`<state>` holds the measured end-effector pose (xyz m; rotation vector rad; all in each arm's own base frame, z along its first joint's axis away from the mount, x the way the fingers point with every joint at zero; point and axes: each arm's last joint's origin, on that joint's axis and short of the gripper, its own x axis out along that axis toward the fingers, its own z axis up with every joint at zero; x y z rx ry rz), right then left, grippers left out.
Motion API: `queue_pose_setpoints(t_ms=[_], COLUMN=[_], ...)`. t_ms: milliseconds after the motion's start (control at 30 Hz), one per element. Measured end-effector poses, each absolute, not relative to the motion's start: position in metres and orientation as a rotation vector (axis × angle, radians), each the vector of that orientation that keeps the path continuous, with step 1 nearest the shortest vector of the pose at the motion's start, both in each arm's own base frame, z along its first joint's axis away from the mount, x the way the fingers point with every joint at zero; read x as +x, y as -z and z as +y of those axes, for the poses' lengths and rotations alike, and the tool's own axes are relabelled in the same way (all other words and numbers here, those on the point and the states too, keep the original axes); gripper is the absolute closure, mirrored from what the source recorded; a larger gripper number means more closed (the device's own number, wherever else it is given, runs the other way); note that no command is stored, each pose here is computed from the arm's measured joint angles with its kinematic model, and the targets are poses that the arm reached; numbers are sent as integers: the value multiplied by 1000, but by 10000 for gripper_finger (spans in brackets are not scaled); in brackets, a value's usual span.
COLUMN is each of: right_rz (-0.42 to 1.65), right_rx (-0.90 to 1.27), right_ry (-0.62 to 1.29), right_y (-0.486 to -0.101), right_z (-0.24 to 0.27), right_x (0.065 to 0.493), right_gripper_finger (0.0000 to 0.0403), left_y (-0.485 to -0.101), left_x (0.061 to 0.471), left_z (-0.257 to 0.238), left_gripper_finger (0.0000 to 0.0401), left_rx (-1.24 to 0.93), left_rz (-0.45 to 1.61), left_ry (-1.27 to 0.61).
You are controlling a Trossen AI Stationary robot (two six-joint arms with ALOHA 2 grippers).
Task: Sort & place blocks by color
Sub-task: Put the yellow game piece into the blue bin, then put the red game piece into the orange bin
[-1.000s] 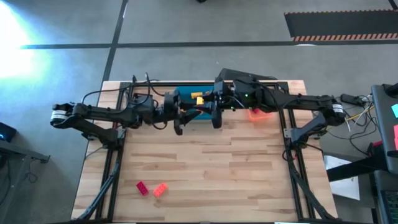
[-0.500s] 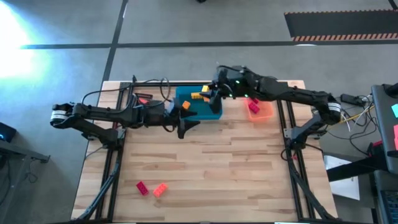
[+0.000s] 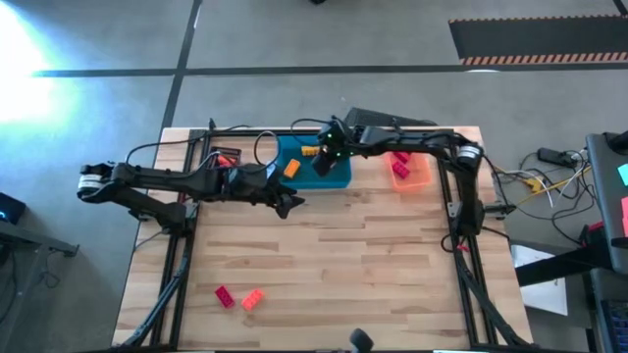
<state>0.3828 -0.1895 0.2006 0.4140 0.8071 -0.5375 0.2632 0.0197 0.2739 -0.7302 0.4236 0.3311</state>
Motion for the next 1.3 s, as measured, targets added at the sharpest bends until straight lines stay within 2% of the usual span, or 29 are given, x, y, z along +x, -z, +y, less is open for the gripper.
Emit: queue_pose_setpoints(t_ms=[167,367,567,700,933,1167,1300], right_rz=[859,864,854,832,822,793,742], right_rx=[433,419,441,442,485,523,509], right_ry=[553,544,573,573,574,531,468], right_y=[-183,-182,-186,-200,-250,-303,-326], right_z=[-195,-195,-194,-192,-178,-130,-99], right_x=[387,389,387,383,366,343,336], right_gripper_finger=[278,273,160,136,162,194,207], left_y=[-279,-271,-254,-247,-243,-241,-241], left_x=[256,238,219,217,217,209,202], left_z=[18,17,14,8,-12,-43,-64], left_gripper_finger=[164,164,163,163,163,163,163], left_rx=[-748,-840,-990,-1031,-1110,-1141,-1237], left_rz=[421,566,788,907,1017,1130,1207], left_ry=[-329,-429,-594,-574,-492,-477,-478])
